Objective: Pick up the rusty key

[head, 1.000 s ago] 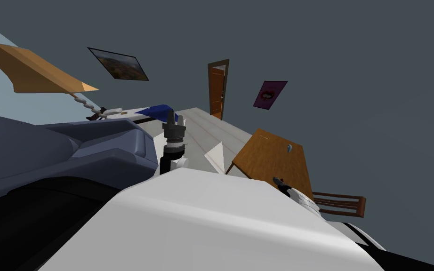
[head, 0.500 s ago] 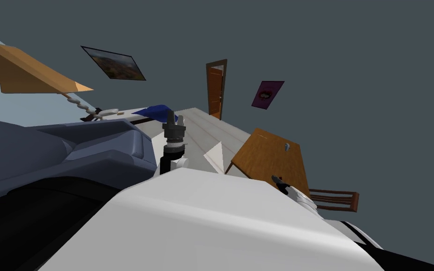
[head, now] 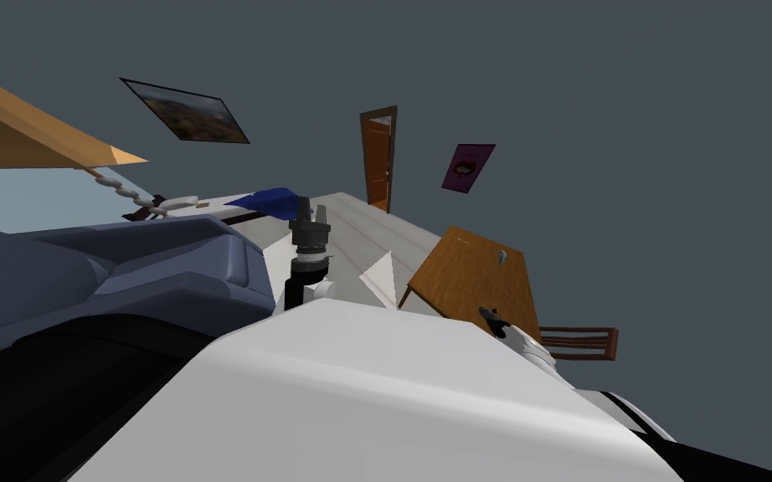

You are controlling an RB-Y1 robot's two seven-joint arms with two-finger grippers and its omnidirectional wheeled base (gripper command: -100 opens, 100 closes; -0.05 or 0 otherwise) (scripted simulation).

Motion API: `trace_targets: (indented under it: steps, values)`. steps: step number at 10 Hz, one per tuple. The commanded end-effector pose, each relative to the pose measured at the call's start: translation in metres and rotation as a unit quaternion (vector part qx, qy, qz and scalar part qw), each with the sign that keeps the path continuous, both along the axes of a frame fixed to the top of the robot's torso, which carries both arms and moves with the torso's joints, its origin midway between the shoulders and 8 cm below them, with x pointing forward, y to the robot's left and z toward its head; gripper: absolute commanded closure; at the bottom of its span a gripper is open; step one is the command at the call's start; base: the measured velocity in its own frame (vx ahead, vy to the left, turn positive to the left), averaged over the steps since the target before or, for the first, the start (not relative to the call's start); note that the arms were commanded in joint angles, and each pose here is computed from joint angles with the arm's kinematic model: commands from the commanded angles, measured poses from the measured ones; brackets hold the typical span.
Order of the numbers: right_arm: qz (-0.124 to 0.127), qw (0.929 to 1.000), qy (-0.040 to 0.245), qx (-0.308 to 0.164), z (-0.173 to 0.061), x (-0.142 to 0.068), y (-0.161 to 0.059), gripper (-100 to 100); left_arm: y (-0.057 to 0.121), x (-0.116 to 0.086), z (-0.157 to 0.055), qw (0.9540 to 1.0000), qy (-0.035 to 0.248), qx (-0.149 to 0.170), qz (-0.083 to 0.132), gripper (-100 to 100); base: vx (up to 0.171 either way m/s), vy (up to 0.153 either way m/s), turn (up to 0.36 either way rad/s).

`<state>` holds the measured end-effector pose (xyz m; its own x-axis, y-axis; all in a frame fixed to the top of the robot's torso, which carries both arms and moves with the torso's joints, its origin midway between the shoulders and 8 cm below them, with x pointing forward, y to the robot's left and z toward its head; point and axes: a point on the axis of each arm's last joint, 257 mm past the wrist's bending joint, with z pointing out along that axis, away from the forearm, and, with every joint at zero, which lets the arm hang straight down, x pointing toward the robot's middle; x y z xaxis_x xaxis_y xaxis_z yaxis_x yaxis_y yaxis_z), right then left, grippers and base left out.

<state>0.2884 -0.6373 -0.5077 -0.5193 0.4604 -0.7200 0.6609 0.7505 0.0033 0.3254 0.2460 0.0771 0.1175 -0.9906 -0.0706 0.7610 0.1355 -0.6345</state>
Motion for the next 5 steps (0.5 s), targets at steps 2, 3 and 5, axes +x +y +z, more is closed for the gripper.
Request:
trace_targets:
  steps: [2, 3, 5]
  values:
    - [0.008, 1.0, -0.006, -0.003, 0.005, 0.017, 0.015, 100, 0.0, 0.0, 0.0, 1.0, 0.0, 0.0, 0.0, 0, -0.008, -0.019, -0.053]
    - [0.009, 0.9999, -0.005, -0.003, 0.004, 0.017, 0.015, 100, 0.0, 0.0, 0.0, 1.0, 0.0, 0.0, 0.0, 0, -0.01, -0.024, -0.071]
    - [0.016, 0.9998, -0.006, -0.004, 0.006, 0.029, 0.027, 100, 0.0, 0.0, 0.0, 1.0, 0.0, 0.0, 0.0, 0, -0.01, -0.028, -0.085]
